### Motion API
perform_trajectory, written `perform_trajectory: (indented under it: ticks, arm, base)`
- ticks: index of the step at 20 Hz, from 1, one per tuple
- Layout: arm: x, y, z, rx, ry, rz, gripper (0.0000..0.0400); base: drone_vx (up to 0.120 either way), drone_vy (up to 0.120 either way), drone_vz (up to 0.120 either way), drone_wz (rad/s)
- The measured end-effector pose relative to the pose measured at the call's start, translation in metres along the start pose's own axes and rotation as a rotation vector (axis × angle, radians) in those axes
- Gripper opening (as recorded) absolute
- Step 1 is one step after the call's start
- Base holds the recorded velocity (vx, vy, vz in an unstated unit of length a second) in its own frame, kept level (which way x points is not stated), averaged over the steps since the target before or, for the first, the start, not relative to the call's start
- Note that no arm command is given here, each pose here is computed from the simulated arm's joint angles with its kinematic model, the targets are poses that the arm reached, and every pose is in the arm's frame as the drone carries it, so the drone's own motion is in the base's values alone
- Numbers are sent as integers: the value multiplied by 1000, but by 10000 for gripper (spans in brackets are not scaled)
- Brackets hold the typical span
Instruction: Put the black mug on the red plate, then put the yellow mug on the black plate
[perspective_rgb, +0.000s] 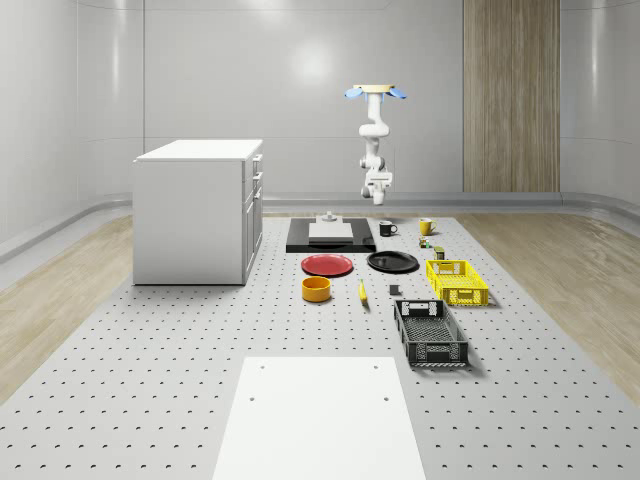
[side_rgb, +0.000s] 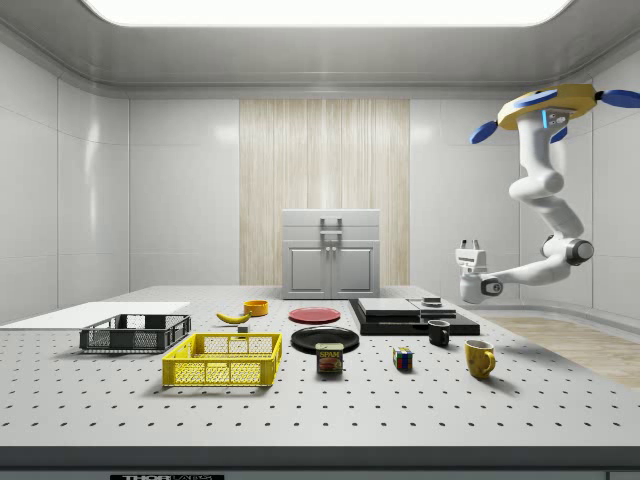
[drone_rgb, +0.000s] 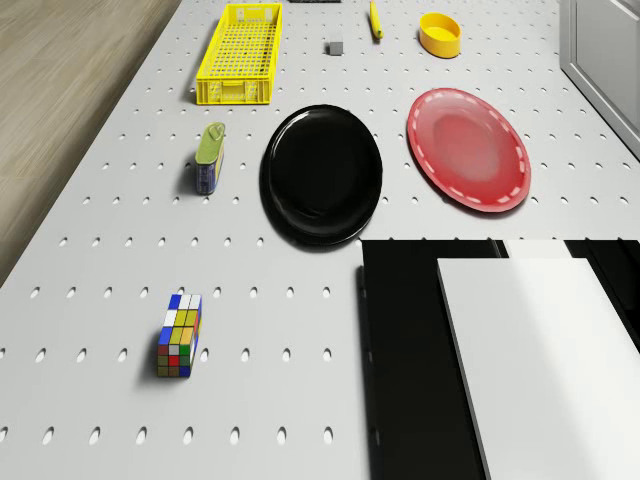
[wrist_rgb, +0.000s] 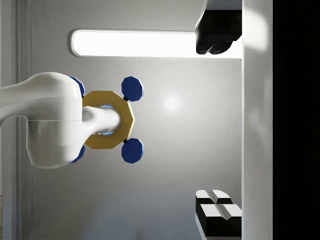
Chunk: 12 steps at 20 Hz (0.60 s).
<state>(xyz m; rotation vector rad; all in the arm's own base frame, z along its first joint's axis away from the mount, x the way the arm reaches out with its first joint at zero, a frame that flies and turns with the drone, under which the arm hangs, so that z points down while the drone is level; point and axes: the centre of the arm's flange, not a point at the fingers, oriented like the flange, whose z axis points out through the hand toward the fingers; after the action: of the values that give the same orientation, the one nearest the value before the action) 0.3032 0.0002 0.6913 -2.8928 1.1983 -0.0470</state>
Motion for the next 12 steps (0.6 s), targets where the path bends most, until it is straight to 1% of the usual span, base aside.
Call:
perform_trajectory:
  ticks: [12]
  arm:
    - [-2,0,0,-4,17,0,400]
  base:
    - [120,0,0,0]
